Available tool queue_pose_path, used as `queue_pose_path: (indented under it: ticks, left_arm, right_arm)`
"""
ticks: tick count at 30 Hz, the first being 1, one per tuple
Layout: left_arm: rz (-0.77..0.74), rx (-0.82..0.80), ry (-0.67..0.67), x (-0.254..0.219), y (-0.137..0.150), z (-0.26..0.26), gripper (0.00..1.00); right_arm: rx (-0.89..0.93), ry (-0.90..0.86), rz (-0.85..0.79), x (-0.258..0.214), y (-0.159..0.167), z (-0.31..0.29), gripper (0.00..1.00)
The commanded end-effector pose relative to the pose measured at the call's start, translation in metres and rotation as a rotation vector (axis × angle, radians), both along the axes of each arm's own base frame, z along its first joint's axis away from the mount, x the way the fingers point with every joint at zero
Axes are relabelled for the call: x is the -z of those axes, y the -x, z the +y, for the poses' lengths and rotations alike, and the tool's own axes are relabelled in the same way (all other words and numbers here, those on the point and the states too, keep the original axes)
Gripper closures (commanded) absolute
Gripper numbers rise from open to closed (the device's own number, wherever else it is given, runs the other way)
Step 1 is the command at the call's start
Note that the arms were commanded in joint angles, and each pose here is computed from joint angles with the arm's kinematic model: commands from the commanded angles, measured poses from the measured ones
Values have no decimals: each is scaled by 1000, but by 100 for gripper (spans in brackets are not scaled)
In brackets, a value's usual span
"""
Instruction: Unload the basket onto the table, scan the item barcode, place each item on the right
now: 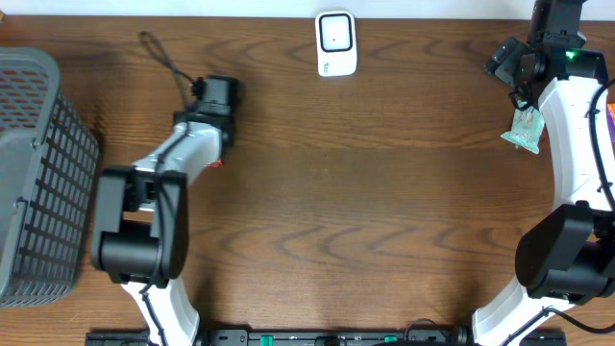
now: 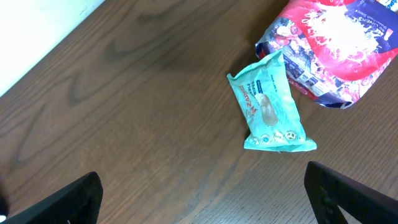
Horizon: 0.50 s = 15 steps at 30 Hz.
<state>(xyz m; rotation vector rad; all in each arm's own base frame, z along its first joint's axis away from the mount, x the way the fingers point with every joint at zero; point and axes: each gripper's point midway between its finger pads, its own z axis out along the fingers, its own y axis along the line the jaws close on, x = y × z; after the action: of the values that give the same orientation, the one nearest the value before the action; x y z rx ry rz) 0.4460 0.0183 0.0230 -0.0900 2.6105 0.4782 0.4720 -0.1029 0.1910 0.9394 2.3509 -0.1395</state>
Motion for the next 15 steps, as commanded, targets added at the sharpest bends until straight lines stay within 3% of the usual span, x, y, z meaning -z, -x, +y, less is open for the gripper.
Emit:
queue_pose_path:
  ticks: [1, 8, 15]
  left_arm:
    - [48, 117, 245, 14, 2, -26, 23]
    - [50, 130, 274, 14, 2, -25, 23]
    - [59, 250, 496, 12, 5, -69, 23]
  right_arm:
    - [11, 10, 6, 2, 0, -2, 1]
    - [11, 10, 6, 2, 0, -2, 1]
    - [11, 10, 6, 2, 0, -2, 1]
